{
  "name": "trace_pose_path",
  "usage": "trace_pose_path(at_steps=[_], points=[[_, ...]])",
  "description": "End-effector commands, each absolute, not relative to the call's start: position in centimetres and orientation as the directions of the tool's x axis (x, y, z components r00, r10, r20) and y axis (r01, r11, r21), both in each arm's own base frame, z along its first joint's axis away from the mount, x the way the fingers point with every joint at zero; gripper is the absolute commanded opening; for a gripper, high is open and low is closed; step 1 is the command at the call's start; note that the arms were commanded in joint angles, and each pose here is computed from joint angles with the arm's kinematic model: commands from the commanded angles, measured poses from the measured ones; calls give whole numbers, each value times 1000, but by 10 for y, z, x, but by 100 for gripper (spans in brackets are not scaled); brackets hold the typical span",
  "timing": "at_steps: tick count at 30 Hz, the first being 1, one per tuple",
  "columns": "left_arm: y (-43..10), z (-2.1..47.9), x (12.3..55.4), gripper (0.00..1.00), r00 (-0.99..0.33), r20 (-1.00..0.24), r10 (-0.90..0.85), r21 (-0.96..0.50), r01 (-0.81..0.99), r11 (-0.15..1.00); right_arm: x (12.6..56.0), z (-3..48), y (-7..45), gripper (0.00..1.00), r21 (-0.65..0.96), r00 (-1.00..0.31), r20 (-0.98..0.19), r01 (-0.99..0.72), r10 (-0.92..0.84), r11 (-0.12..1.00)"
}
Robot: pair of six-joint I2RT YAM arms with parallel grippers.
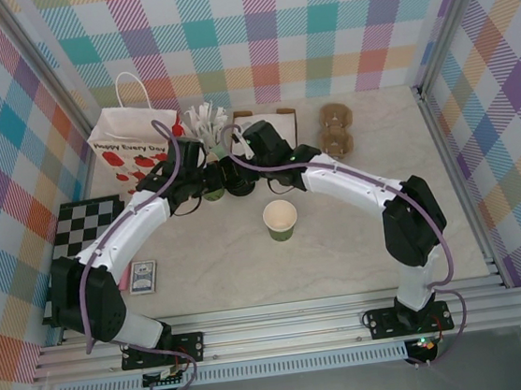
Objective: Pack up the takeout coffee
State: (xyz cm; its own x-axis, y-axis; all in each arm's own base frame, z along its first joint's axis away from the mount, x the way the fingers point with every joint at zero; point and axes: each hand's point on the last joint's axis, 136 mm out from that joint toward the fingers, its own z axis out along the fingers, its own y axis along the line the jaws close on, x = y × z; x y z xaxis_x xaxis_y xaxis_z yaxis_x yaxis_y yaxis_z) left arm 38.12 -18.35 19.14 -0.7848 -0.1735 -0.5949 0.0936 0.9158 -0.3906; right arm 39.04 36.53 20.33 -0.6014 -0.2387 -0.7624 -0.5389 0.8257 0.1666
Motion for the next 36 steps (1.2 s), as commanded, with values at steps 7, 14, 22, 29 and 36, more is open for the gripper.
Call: trace_pose_path(at_steps=[7, 14, 22, 29, 36], points=[[-190, 234, 381, 0, -713, -670, -206, -435, 154, 887, 379, 212, 364, 20, 227, -629, -746, -550, -221, 804], [-201, 248, 379, 1, -731, -651, -205, -477, 185, 859, 378, 223, 358, 8, 158, -538, -804, -606, -255, 779], [-207, 274, 362, 15, -715, -673, -189, -512, 265, 817, 392, 257, 359, 0, -189, -208, -857, -725, -472, 662], [-212, 306, 334, 54, -645, -750, -149, -514, 426, 744, 411, 299, 339, 0, -380, -39, -830, -692, -557, 614], [-174, 332, 331, 100, -569, -757, -321, -579, 356, 733, 403, 348, 331, 0, -633, 306, -748, -594, -589, 495]])
